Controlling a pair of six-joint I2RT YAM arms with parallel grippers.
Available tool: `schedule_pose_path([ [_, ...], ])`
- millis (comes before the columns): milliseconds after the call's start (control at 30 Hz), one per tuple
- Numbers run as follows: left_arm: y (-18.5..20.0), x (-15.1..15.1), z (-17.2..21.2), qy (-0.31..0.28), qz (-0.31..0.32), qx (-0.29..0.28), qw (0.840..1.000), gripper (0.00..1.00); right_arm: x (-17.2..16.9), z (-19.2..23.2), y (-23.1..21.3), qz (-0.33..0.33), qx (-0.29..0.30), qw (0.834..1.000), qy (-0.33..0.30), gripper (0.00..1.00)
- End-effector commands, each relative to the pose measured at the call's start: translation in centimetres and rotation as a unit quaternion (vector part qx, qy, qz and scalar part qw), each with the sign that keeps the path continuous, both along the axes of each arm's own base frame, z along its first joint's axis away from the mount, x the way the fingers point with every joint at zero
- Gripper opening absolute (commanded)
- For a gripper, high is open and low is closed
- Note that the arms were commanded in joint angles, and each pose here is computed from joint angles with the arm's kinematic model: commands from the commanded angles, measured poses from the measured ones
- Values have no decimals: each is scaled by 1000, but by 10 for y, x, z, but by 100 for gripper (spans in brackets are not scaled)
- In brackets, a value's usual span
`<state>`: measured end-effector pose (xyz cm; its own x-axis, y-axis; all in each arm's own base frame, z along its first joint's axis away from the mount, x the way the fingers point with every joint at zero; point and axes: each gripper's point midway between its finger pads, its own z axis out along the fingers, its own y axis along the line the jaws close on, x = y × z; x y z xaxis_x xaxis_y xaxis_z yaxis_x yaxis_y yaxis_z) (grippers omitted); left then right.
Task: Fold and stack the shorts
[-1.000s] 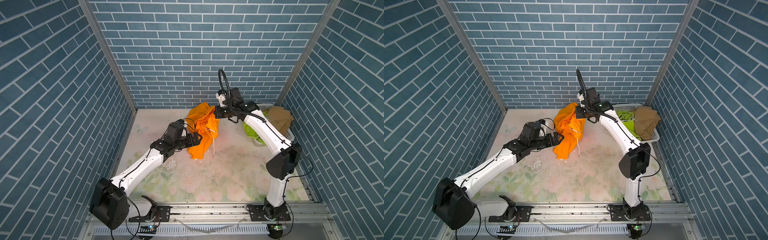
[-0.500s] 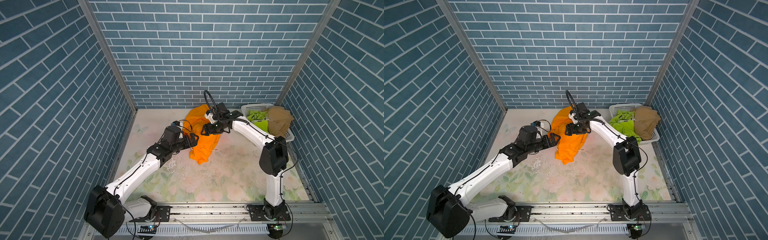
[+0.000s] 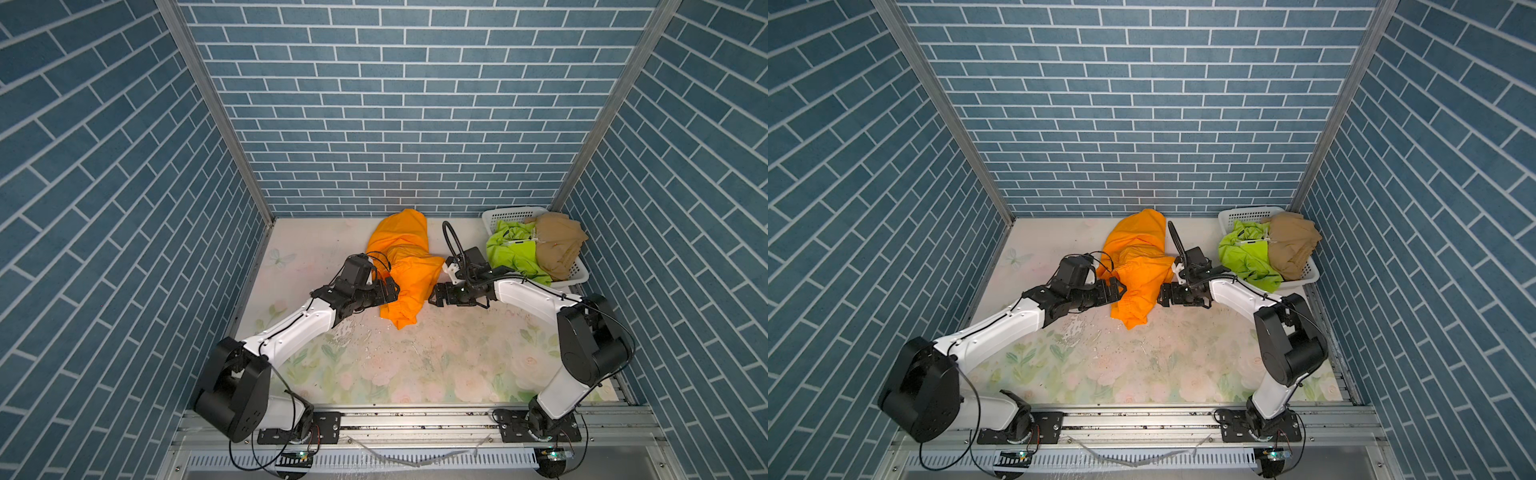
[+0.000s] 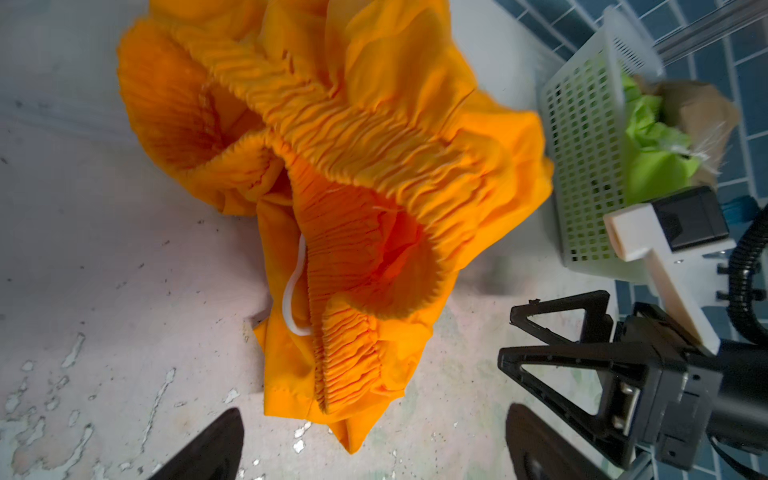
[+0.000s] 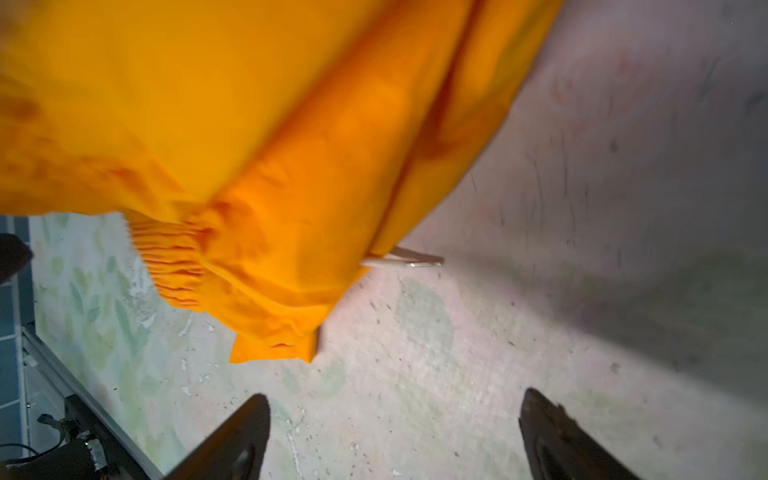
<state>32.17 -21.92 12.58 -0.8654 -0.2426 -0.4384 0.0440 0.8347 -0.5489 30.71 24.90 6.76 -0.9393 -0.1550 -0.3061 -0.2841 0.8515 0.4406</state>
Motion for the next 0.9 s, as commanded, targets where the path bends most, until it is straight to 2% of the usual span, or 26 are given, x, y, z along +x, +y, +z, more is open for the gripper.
schedule_pose_path([
  [0, -4, -9, -18, 24, -19, 11, 999, 100, 13, 6, 8, -34, 35, 999, -23, 94],
  [67, -5, -14, -28, 38, -20, 19, 999, 100, 11, 5, 5, -48, 39, 998, -26, 95],
  [233, -11, -3, -28, 25, -14, 13, 999, 97, 14, 8, 6, -50, 50, 997, -39, 95],
  [300, -16, 0, -32, 33, -19, 7, 999, 85, 15, 4, 6, -52, 46, 997, -37, 95],
  [400, -25, 1, -42, 45, -25, 3, 999, 75, 15, -1, 6, -56, 48, 997, -30, 95],
  [567, -28, 7, -57, 56, -24, 18, 998, 68, 17, -1, 3, -65, 50, 996, -37, 94],
  [867, -33, 16, -54, 43, -19, 15, 999, 25, 17, -9, 6, -70, 61, 995, -28, 92],
])
